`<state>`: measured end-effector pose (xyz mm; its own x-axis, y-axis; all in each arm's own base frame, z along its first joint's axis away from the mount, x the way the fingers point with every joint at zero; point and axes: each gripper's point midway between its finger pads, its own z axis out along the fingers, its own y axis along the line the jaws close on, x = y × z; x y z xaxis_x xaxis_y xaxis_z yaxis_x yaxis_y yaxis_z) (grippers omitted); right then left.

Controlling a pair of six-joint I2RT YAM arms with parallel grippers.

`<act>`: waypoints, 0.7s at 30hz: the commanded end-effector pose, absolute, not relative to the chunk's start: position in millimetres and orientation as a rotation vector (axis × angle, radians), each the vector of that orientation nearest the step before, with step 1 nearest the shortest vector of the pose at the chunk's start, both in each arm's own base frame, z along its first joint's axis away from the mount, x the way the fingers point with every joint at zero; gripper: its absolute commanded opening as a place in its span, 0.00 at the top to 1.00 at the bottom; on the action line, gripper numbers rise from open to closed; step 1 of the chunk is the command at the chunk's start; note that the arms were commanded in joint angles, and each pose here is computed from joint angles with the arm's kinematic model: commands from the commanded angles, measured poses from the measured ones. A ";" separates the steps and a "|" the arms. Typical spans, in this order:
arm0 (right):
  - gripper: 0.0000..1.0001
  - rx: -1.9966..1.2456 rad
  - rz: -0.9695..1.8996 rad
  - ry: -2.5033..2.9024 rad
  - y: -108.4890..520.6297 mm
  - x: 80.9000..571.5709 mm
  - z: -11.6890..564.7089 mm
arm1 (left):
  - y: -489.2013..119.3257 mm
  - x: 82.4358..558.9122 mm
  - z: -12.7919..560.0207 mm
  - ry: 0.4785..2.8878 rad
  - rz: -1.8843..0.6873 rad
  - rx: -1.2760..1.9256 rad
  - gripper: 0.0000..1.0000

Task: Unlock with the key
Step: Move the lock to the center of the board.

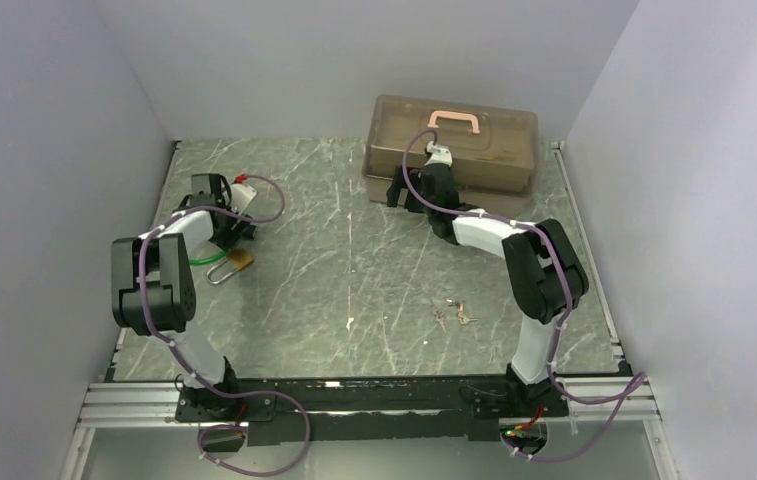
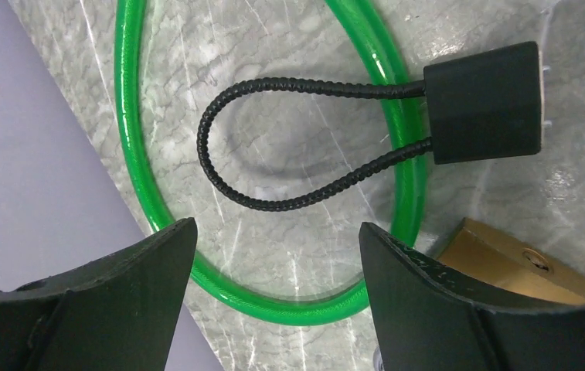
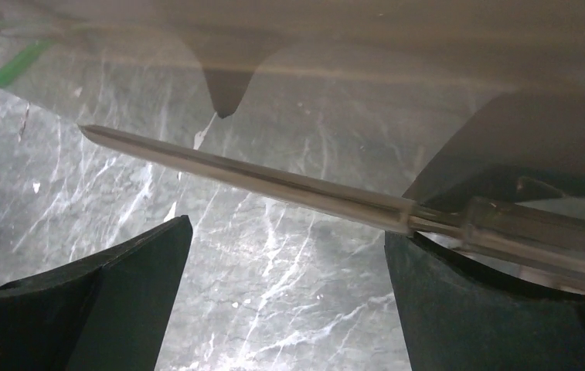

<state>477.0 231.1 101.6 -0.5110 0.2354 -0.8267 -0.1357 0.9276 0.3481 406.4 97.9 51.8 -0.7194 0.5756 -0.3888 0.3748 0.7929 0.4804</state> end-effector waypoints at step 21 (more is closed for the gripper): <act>0.03 0.139 0.495 1.832 180.1 435.9 180.3 | 97.4 431.0 32.8 2.329 0.696 0.997 0.22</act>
